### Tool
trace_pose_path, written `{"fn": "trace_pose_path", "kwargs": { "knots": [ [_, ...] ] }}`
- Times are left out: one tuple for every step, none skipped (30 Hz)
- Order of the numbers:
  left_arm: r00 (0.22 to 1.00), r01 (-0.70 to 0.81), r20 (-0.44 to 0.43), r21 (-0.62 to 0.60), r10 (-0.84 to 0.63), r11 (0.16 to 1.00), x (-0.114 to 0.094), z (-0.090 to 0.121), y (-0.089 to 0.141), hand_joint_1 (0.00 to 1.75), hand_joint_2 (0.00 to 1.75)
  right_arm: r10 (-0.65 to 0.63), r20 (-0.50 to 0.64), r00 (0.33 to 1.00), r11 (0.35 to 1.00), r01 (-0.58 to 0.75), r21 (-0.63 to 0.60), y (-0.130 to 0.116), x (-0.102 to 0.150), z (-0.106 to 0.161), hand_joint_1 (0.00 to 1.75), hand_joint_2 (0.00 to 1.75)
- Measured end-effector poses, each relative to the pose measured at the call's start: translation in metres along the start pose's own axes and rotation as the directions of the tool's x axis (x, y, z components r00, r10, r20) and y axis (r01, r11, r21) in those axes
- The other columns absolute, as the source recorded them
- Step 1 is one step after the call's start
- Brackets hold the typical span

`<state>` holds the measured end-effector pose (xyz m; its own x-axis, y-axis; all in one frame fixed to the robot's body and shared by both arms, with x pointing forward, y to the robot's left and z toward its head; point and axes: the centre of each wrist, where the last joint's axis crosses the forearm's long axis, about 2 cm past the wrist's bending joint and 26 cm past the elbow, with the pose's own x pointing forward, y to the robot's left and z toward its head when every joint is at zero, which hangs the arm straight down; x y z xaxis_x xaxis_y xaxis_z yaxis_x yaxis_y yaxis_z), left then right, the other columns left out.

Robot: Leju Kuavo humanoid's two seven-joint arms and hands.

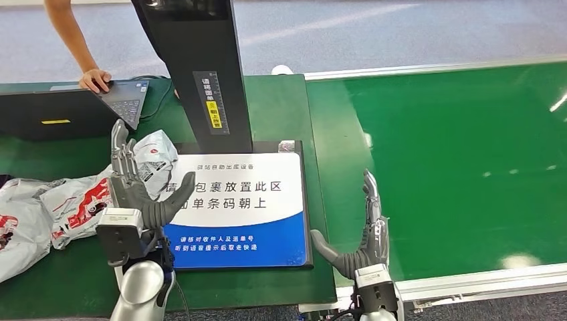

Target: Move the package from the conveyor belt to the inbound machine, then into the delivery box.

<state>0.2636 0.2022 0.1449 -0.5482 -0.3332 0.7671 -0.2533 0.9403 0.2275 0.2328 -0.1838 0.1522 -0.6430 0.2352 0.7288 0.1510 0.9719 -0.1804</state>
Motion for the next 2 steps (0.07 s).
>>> {"fn": "trace_pose_path", "kwargs": {
  "knots": [
    [1.0,-0.003,-0.002,-0.012,0.003,1.0,0.0004,0.0016,-0.0013,0.0,1.75,-0.007,-0.009,1.0,1.0,0.007,0.009,0.0002,-0.0006,0.0001,0.0,1.75],
    [1.0,-0.004,-0.003,-0.018,0.004,1.0,0.0006,0.0024,-0.0019,0.0,1.75,-0.01,-0.013,1.0,1.0,0.011,0.013,0.0003,-0.0009,0.0001,0.0,1.75]
  ]
}}
